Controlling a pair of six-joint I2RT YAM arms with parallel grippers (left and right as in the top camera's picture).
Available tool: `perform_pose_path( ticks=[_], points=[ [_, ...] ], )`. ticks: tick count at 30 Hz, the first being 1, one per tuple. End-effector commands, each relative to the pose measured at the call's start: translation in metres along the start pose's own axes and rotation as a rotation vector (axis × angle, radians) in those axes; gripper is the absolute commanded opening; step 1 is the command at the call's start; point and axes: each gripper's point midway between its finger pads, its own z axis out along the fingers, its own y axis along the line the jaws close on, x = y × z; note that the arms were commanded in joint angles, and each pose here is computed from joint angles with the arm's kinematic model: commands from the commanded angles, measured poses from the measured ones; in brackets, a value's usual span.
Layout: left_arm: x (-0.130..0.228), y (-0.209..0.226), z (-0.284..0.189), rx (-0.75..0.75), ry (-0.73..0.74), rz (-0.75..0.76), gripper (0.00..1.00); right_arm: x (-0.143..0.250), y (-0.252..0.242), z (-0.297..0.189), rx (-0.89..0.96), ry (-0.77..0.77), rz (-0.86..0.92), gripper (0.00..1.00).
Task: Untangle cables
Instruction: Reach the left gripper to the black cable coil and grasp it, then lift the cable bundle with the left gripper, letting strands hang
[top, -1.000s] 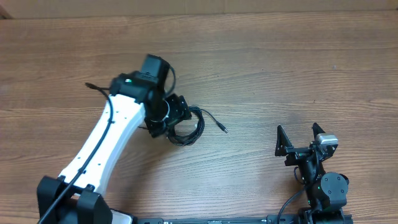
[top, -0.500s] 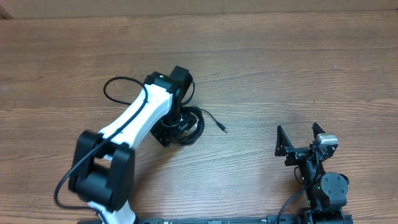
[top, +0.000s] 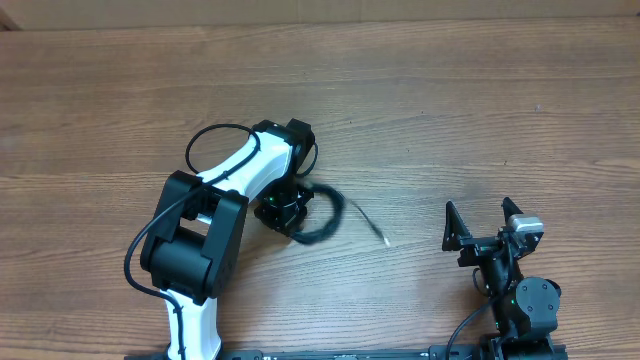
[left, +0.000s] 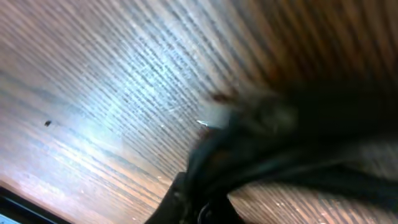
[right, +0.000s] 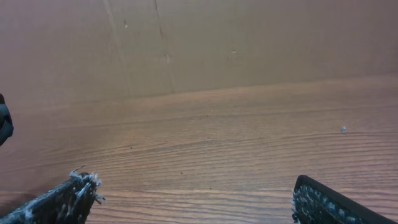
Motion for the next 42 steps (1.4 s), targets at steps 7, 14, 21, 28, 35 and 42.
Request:
perform_pose_path(
  ticks=[7, 14, 21, 28, 35, 42],
  points=[
    [-0.049, -0.003, -0.061, 0.000, -0.228, 0.306, 0.04, 0.003, -0.001, 0.001, 0.004, 0.002, 0.002, 1.00],
    [-0.060, -0.033, -0.130, 0.068, -0.391, 0.898, 0.04, 0.003, -0.001, 0.001, 0.004, 0.002, 0.002, 1.00],
    [-0.059, -0.036, -0.134, 0.057, -0.406, 1.020, 0.81, 0.003, -0.001, 0.001, 0.004, 0.002, 0.002, 1.00],
    [-0.060, -0.039, -0.135, 0.124, -0.394, 0.750, 0.99, 0.003, -0.001, 0.001, 0.004, 0.002, 0.002, 1.00],
    [-0.036, -0.052, -0.118, 0.233, -0.278, 0.518, 0.95, 0.003, -0.001, 0.001, 0.004, 0.002, 0.003, 1.00],
    [-0.045, -0.016, -0.061, 0.101, -0.256, 0.086, 0.98, 0.003, -0.001, 0.001, 0.004, 0.002, 0.002, 1.00]
  ],
)
